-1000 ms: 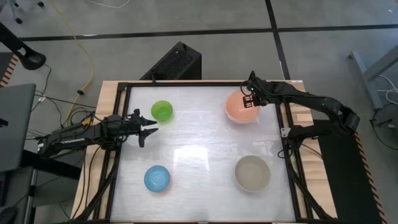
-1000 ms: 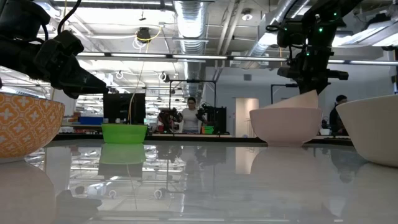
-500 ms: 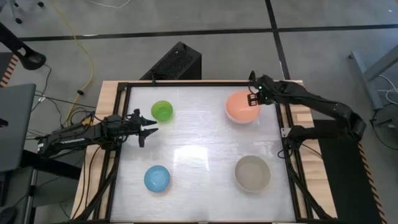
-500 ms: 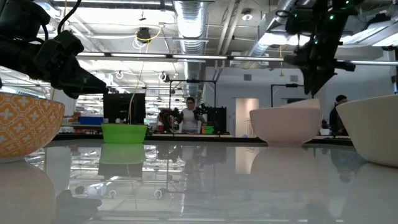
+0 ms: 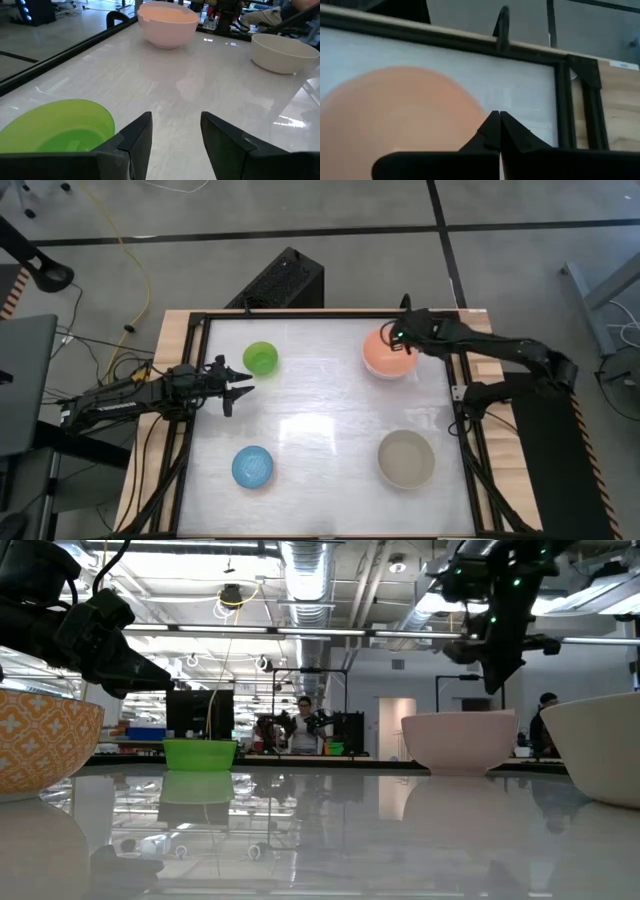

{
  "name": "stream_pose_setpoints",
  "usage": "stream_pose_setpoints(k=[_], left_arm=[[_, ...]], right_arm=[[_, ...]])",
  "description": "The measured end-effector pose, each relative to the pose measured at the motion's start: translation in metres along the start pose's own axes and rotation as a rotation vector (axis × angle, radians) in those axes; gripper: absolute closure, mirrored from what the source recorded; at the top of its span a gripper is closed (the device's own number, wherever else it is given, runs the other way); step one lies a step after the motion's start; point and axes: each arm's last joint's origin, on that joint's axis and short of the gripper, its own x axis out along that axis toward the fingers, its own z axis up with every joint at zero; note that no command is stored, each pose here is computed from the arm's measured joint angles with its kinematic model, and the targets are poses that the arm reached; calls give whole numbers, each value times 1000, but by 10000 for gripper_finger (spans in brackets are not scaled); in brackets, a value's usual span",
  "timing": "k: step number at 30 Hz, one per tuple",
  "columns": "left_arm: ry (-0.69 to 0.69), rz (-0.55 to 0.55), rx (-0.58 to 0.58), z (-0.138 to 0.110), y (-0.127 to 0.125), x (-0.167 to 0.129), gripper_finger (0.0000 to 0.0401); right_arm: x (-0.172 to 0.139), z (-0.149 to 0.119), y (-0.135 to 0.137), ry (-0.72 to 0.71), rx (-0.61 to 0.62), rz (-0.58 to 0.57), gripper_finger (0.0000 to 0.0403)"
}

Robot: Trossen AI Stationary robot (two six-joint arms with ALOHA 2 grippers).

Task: Nest bowls inside each other
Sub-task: Stack the orange bowl on top of the white bowl

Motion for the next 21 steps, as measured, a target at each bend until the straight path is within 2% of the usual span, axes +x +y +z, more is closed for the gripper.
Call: stream_pose_setpoints(k=[9, 15, 21], left_arm=[[0, 0, 0, 0, 0, 0, 244], [0, 0, 0, 0, 0, 0, 244], [0, 0, 0, 0, 0, 0, 244]], right_arm=[[22, -13, 24, 56, -89, -46, 398], [21, -10, 23, 26, -70, -51, 398], [24, -2, 15, -22, -35, -108, 398]])
